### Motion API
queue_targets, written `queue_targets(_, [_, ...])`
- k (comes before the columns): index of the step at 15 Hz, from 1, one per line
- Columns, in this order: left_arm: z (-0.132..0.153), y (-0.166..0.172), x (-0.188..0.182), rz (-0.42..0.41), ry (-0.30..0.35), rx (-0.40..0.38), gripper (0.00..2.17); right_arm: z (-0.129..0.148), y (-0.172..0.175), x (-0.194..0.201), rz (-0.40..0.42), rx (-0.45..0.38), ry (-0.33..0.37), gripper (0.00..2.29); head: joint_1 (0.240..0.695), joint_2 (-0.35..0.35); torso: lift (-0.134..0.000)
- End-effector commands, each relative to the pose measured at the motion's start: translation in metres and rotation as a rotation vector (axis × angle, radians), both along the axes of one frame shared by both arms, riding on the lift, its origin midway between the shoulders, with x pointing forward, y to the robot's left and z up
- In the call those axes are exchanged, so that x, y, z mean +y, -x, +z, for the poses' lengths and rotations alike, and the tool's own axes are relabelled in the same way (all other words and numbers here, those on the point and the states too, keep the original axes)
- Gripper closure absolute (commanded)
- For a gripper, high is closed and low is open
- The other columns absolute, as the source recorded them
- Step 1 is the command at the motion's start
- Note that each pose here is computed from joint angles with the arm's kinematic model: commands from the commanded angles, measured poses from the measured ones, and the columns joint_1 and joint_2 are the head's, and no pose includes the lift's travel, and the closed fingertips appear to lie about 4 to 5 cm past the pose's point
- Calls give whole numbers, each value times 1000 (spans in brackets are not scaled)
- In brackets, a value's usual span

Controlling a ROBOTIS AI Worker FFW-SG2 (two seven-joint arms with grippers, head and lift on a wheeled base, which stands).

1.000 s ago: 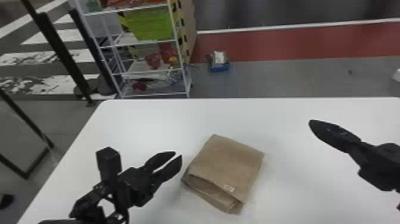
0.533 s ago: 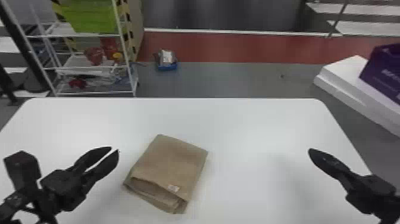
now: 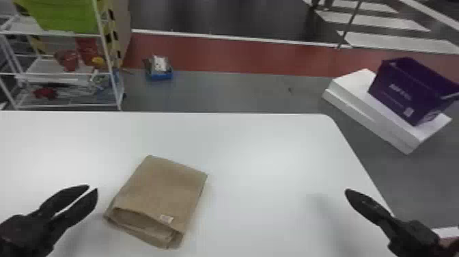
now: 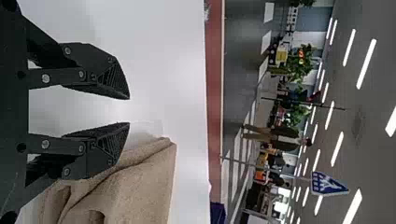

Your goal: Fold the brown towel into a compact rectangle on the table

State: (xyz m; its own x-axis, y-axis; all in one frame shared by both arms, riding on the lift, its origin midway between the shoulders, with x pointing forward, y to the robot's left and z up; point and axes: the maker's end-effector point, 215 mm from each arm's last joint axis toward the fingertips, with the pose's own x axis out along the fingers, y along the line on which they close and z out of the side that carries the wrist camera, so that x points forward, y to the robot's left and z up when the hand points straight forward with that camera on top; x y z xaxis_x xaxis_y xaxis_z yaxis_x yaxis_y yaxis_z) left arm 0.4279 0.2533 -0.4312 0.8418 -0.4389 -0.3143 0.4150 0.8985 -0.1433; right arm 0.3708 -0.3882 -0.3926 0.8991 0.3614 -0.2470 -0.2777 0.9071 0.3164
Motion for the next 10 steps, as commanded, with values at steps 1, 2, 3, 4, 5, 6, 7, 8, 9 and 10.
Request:
queue_targets(1, [-10, 10, -6, -11, -3, 22, 812, 8, 4, -11, -15, -17, -13, 2243, 695, -184, -124])
queue_targets(2, [-15, 14, -9, -15, -10, 32, 812, 10, 5, -14, -16, -22, -15, 2243, 695, -192, -124])
queue_targets(3, [-22, 19, -12, -21, -24, 47, 812, 13, 5, -13, -11, -30, -18, 2243, 695, -201, -124])
queue_targets(4, [-28, 23, -14, -24, -27, 59, 812, 14, 6, -12, -4, -34, -24, 2243, 695, -211, -124])
queue_targets(5, [-32, 29, -15, -26, -26, 70, 812, 15, 6, -11, -1, -37, -32, 2243, 695, -226, -124])
queue_targets(6, [-35, 35, -17, -30, -26, 80, 812, 17, 6, -10, 3, -43, -40, 2243, 695, -230, -124])
queue_targets(7, [-37, 42, -16, -30, -27, 84, 812, 19, 7, -11, 3, -48, -44, 2243, 695, -233, -124])
queue_targets(8, [-35, 50, -16, -33, -21, 87, 812, 20, 6, -11, 4, -48, -42, 2243, 695, -237, -124])
queue_targets(9, [-33, 58, -17, -37, -20, 90, 812, 22, 5, -11, 6, -53, -44, 2243, 695, -239, -124])
queue_targets(10, [-30, 66, -19, -40, -13, 90, 815, 22, 5, -10, 10, -56, -50, 2243, 695, -245, -124])
